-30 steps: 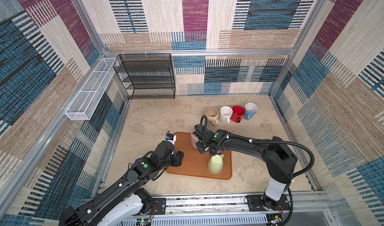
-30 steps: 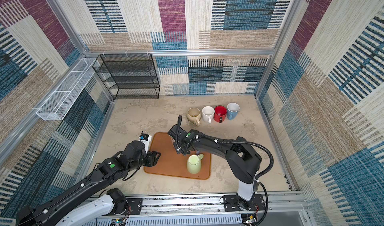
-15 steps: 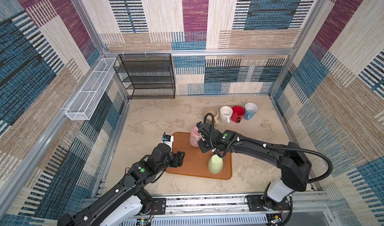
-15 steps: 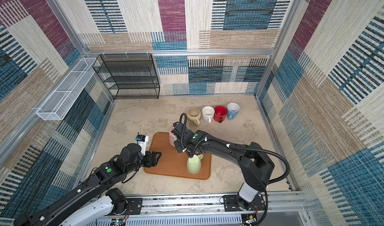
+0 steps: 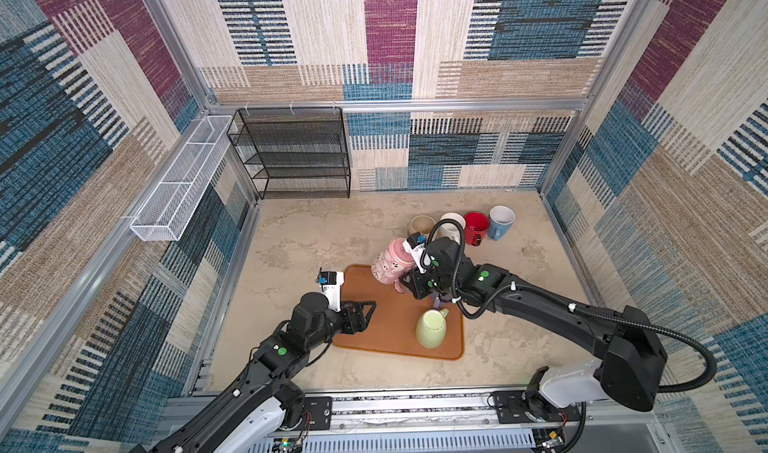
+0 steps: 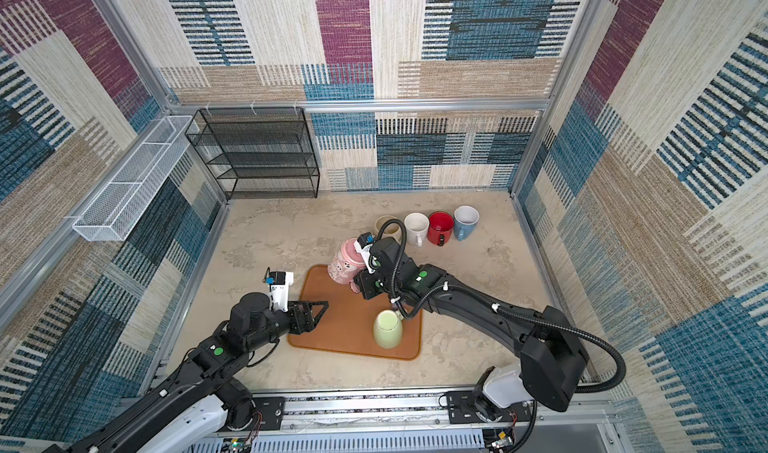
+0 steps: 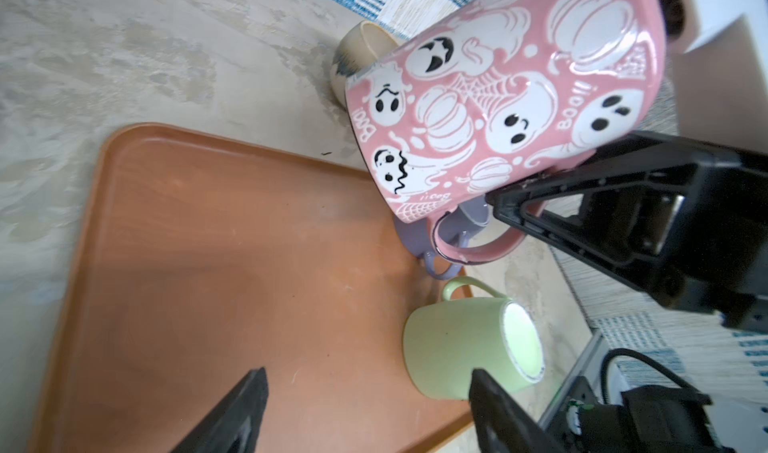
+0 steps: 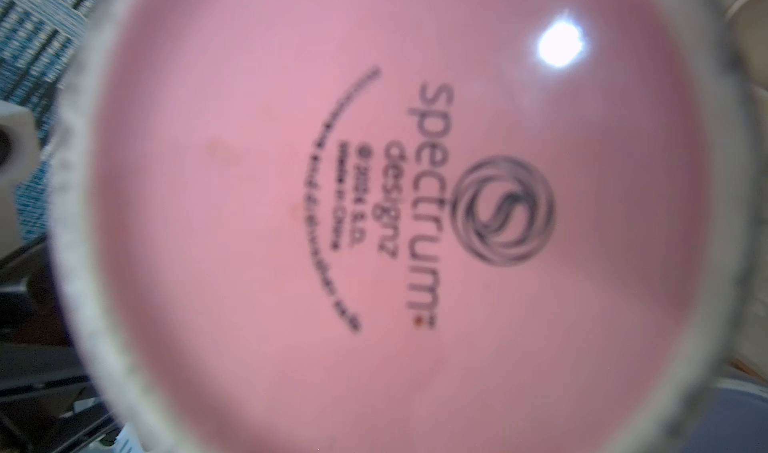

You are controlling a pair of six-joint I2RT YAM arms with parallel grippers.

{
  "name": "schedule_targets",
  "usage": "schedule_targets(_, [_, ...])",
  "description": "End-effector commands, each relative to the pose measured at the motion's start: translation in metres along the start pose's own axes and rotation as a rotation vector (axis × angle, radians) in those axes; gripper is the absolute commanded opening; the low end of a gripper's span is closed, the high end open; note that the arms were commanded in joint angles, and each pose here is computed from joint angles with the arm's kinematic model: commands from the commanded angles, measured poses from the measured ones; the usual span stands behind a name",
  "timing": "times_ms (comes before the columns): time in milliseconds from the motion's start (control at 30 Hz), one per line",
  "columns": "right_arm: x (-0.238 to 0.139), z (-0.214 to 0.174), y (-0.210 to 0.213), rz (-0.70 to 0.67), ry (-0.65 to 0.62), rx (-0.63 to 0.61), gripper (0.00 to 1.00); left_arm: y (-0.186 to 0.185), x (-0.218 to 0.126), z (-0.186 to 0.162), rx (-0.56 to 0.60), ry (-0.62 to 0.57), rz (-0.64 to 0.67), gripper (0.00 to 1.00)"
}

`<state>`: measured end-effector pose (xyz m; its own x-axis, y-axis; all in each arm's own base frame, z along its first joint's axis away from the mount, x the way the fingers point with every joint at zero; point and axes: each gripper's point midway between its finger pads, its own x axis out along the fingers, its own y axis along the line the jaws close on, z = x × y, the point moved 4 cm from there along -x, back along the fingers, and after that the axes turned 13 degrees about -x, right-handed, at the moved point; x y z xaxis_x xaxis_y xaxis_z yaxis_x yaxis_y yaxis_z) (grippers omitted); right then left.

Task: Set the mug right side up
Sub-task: 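Lift the pink mug toward the left gripper with the right gripper, then grasp the pink mug's rim with the left gripper beside the right gripper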

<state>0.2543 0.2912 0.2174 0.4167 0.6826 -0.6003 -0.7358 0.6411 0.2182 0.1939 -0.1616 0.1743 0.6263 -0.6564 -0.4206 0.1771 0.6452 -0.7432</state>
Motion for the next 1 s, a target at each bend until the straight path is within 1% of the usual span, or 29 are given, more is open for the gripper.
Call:
schedule_targets(0, [-0.017, 0.041, 0.017, 0.16, -0.214, -0.022, 0.0, -0.03, 0.0, 0.009, -0.014, -0.021, -0.194, 0.79])
schedule_targets(233, [-0.038, 0.053, 0.024, 0.321, -0.329, -0.008, 0.0, -0.048, 0.0, 0.015, -0.009, -0.042, -0.33, 0.74])
schedule_targets(333, [-0.049, 0.057, 0.028, 0.391, -0.384, -0.006, 0.0, -0.055, 0.0, 0.019, -0.008, -0.057, -0.376, 0.67])
schedule_targets(400, [-0.056, 0.06, 0.029, 0.426, -0.419, -0.006, 0.0, -0.06, -0.001, 0.023, -0.009, -0.07, -0.407, 0.61])
schedule_targets(467, [-0.062, 0.061, 0.031, 0.452, -0.451, -0.002, 0.0, -0.065, -0.001, 0.026, -0.012, -0.08, -0.436, 0.58])
schedule_targets(567, [-0.071, 0.061, 0.032, 0.496, -0.496, 0.005, 0.0, -0.072, 0.0, 0.03, -0.014, -0.092, -0.473, 0.57])
schedule_targets(633, [-0.075, 0.061, 0.033, 0.521, -0.518, 0.011, 0.0, -0.072, 0.004, 0.031, -0.022, -0.084, -0.467, 0.56])
schedule_targets(700, [-0.077, 0.06, 0.033, 0.532, -0.534, 0.022, 0.0, -0.08, 0.003, 0.037, -0.006, -0.103, -0.503, 0.57])
schedule_targets(967, [-0.082, 0.058, 0.035, 0.596, -0.558, 0.032, 0.0, -0.094, 0.004, 0.045, 0.001, -0.123, -0.579, 0.58])
